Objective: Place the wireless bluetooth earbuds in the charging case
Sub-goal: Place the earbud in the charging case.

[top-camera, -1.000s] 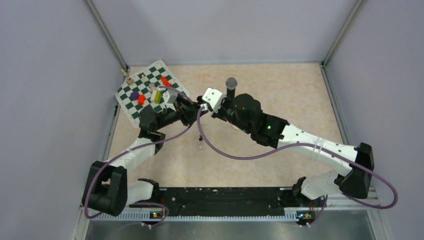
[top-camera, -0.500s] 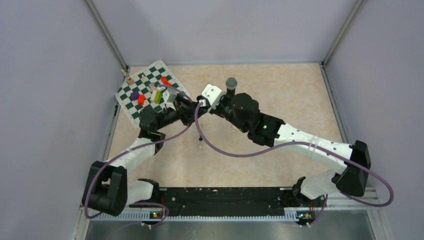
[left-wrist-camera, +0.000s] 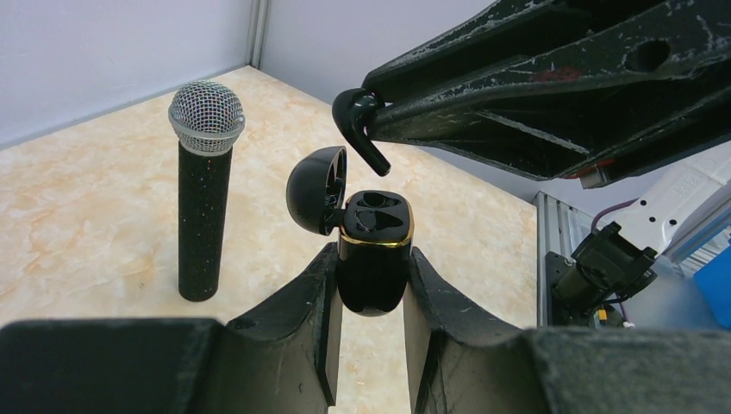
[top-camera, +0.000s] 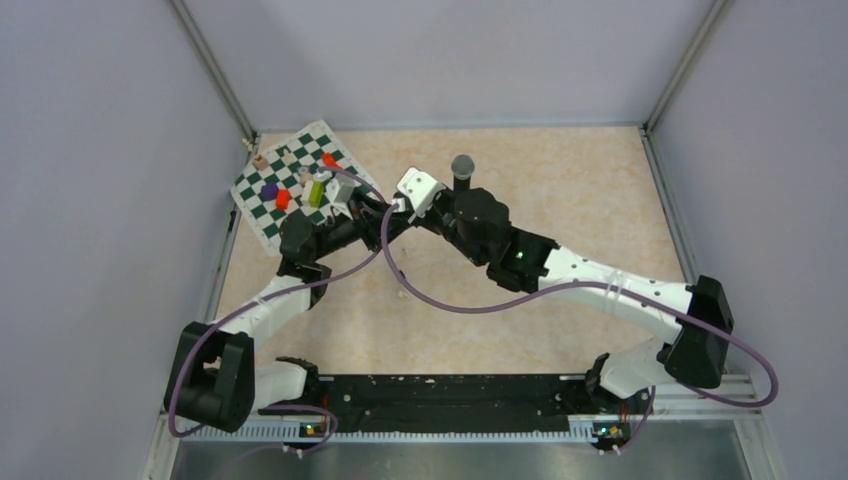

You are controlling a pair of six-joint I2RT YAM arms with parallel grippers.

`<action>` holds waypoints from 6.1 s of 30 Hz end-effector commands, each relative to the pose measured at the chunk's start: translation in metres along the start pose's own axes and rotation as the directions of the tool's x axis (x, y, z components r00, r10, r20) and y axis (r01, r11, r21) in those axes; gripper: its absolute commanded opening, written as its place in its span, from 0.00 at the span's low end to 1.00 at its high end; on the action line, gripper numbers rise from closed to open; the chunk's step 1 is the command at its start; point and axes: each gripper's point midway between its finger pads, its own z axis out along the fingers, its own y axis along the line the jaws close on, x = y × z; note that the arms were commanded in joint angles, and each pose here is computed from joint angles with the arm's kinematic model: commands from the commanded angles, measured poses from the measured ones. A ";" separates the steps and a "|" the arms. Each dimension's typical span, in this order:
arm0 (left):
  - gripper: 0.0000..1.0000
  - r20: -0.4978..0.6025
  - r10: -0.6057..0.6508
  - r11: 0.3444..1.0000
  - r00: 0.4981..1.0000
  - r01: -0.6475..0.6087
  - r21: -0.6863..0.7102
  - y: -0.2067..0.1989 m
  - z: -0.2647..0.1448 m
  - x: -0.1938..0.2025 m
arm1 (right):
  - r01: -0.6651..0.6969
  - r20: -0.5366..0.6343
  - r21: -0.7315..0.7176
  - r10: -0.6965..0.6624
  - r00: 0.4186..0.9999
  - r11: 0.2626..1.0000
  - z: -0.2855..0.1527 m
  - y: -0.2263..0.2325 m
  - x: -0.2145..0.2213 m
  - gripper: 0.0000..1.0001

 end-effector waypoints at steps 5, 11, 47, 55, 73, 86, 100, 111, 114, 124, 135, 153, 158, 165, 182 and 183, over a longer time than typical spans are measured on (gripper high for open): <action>0.00 0.054 0.017 1.000 0.998 -0.016 -0.003 -0.004 0.004 -0.021 | 0.009 0.059 0.047 -0.012 0.998 0.999 0.000 0.007 -0.012 0.13; 0.00 0.061 0.002 1.000 0.998 -0.002 -0.009 -0.004 0.004 -0.024 | 0.042 0.076 0.087 -0.049 0.996 0.995 -0.004 0.006 -0.007 0.12; 0.00 0.096 0.114 0.992 0.989 -0.118 0.038 -0.015 -0.004 -0.034 | 0.037 0.076 0.069 -0.042 0.996 0.997 -0.010 0.010 0.000 0.10; 0.00 0.088 0.152 0.987 0.984 -0.157 0.047 -0.017 -0.005 -0.031 | 0.032 0.077 0.039 -0.035 0.996 0.999 -0.014 0.009 -0.008 0.15; 0.00 0.045 0.224 0.951 0.974 -0.228 0.209 -0.046 -0.011 -0.022 | -0.148 0.151 -0.279 0.195 0.969 0.949 -0.079 -0.045 -0.033 0.68; 0.00 -0.031 0.247 0.891 0.969 -0.214 0.401 -0.084 -0.016 0.001 | -0.197 0.066 -0.312 0.228 0.971 0.930 -0.052 -0.019 0.019 0.71; 0.00 -0.044 0.238 0.896 0.970 -0.202 0.395 -0.079 -0.009 0.006 | -0.199 0.076 -0.447 0.259 0.963 0.872 -0.065 0.008 0.016 0.69; 0.00 -0.046 0.228 0.915 0.973 -0.198 0.351 -0.068 -0.005 0.006 | -0.188 0.099 -0.525 0.279 0.955 0.830 -0.082 0.020 0.005 0.67; 0.00 -0.046 0.228 0.916 0.973 -0.198 0.348 -0.068 -0.004 0.005 | -0.183 0.100 -0.524 0.274 0.957 0.832 -0.082 0.020 0.007 0.67; 0.00 -0.049 0.230 0.915 0.972 -0.200 0.349 -0.067 -0.004 0.007 | -0.184 0.105 -0.508 0.273 0.956 0.842 -0.076 0.024 0.004 0.65; 0.00 -0.053 0.230 0.915 0.972 -0.198 0.352 -0.068 -0.005 0.007 | -0.066 0.136 -0.477 0.148 0.980 0.876 -0.096 0.007 0.004 0.66; 0.00 -0.056 0.232 0.914 0.971 -0.198 0.353 -0.068 -0.005 0.008 | -0.175 0.105 -0.477 0.253 0.962 0.862 -0.071 0.022 0.002 0.62; 0.00 -0.056 0.232 0.914 0.971 -0.199 0.353 -0.068 -0.005 0.009 | -0.171 0.104 -0.512 0.259 0.960 0.842 -0.074 0.031 0.000 0.62; 0.00 -0.058 0.230 0.916 0.971 -0.196 0.351 -0.066 -0.005 0.009 | -0.168 0.112 -0.538 0.268 0.957 0.826 -0.078 0.035 -0.005 0.61; 0.00 -0.096 0.223 0.900 0.970 -0.167 0.404 -0.073 -0.007 0.017 | 0.134 0.218 -0.447 -0.038 0.975 0.885 -0.098 0.010 0.003 0.72; 0.00 -0.108 0.218 0.897 0.970 -0.155 0.414 -0.074 -0.007 0.019 | 0.164 0.233 -0.435 -0.066 0.970 0.885 -0.098 0.009 0.005 0.75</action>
